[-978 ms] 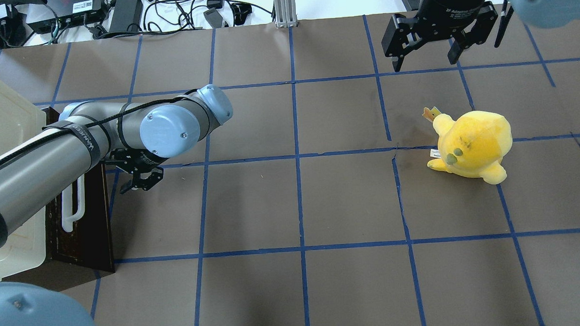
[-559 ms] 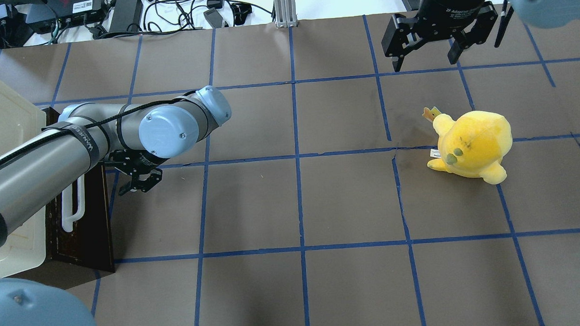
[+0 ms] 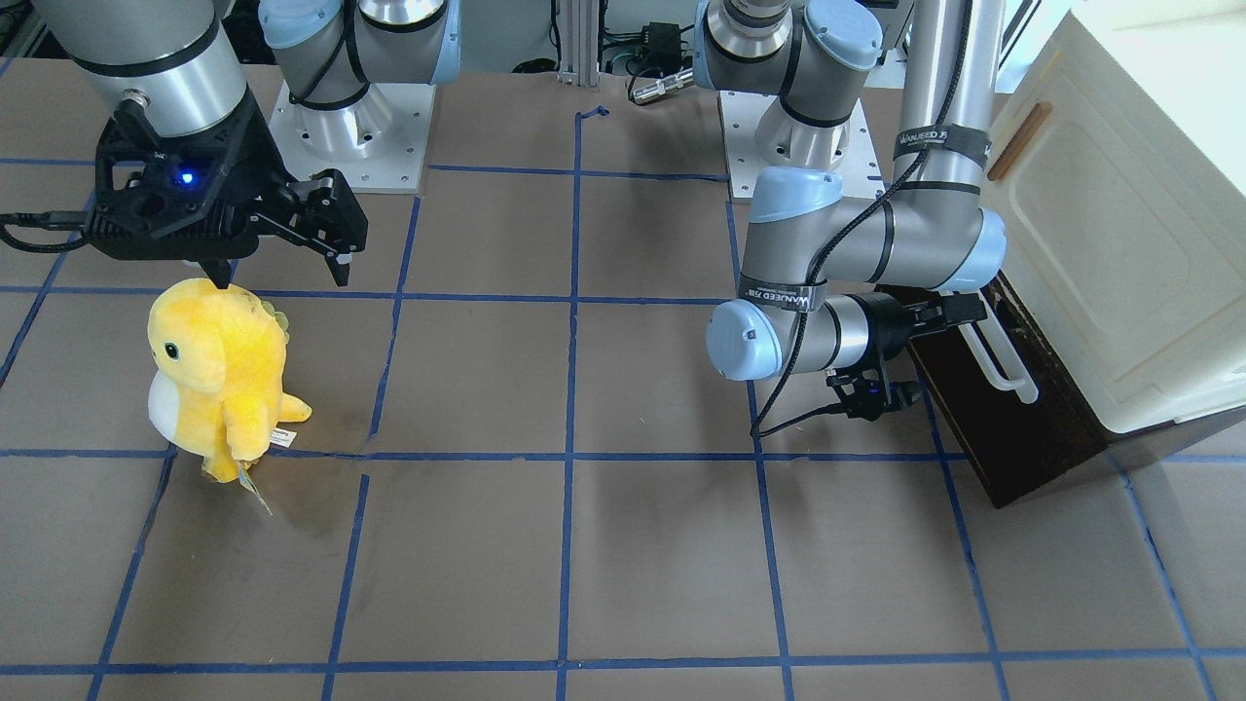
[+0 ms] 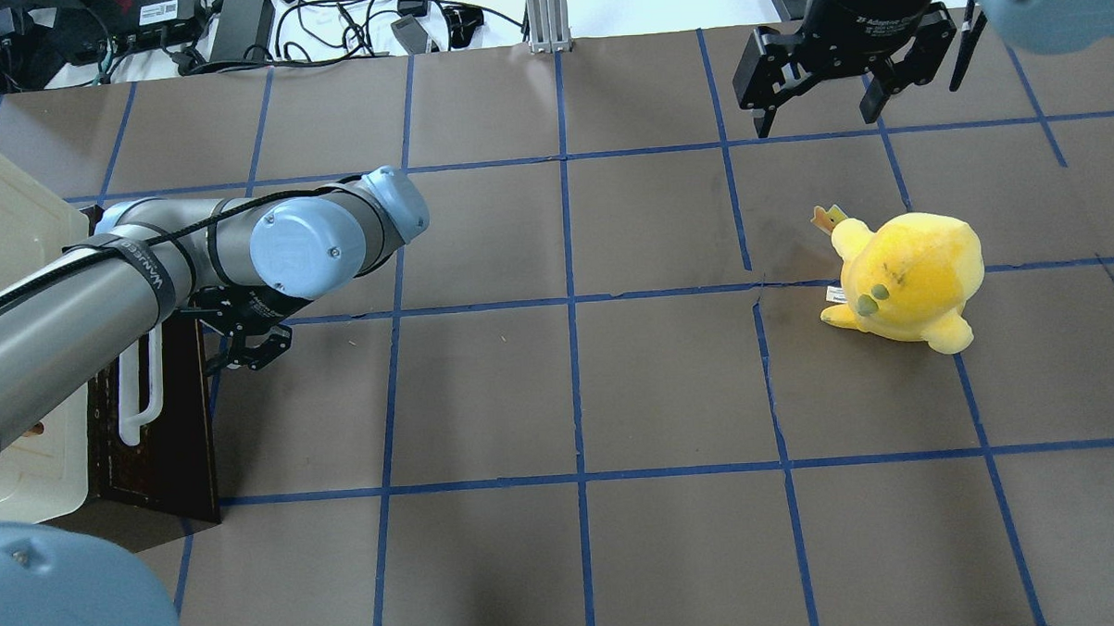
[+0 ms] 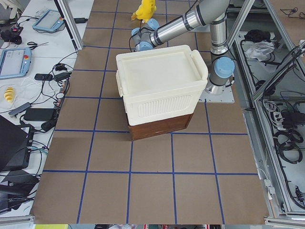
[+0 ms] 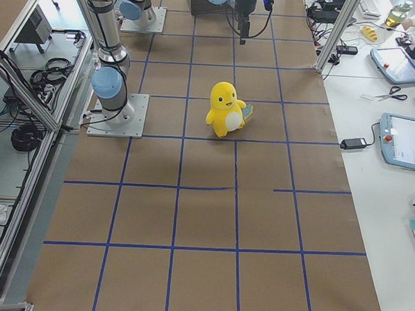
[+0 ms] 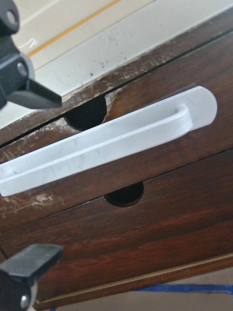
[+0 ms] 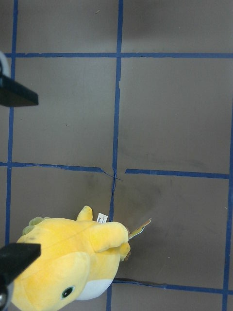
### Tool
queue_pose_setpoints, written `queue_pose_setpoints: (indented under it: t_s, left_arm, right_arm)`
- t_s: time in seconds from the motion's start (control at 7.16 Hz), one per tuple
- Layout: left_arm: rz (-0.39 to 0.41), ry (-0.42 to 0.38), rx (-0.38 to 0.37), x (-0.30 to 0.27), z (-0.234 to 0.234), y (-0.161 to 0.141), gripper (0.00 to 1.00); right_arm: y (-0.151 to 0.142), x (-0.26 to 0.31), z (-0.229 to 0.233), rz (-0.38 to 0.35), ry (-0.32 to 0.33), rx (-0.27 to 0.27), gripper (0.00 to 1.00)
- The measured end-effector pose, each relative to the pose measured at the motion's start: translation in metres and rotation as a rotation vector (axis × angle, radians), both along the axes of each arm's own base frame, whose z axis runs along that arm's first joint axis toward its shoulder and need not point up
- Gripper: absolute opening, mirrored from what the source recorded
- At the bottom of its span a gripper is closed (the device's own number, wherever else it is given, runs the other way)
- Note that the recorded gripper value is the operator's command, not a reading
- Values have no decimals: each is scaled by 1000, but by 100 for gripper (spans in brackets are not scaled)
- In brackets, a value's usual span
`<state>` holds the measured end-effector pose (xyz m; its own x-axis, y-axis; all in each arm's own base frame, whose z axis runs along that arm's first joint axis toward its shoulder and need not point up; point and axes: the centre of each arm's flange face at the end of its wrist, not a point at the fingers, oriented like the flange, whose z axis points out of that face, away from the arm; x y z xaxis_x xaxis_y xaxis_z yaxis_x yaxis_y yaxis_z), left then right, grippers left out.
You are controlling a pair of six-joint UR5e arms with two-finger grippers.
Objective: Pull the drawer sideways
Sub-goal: 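Align the left gripper on the white handle and close on it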
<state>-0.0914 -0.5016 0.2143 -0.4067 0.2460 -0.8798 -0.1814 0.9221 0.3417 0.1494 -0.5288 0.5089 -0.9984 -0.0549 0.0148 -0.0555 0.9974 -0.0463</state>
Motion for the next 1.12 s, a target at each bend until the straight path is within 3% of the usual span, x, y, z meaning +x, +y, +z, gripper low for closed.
queue_pose_setpoints:
  t_s: [0.14, 0.56, 0.84, 1.12]
  left_arm:
    - [-5, -8, 2, 2, 0, -1, 80]
    - [0, -31, 10, 17, -4, -1, 75]
    - [4, -37, 6, 19, -6, 0, 42]
    - [11, -43, -8, 19, -9, 0, 35]
  right_arm:
    - [0, 0, 0, 0, 0, 0, 100]
    - [0, 0, 0, 0, 0, 0, 100]
    - [0, 0, 0, 0, 0, 0, 100]
    - [0, 0, 0, 0, 0, 0, 100]
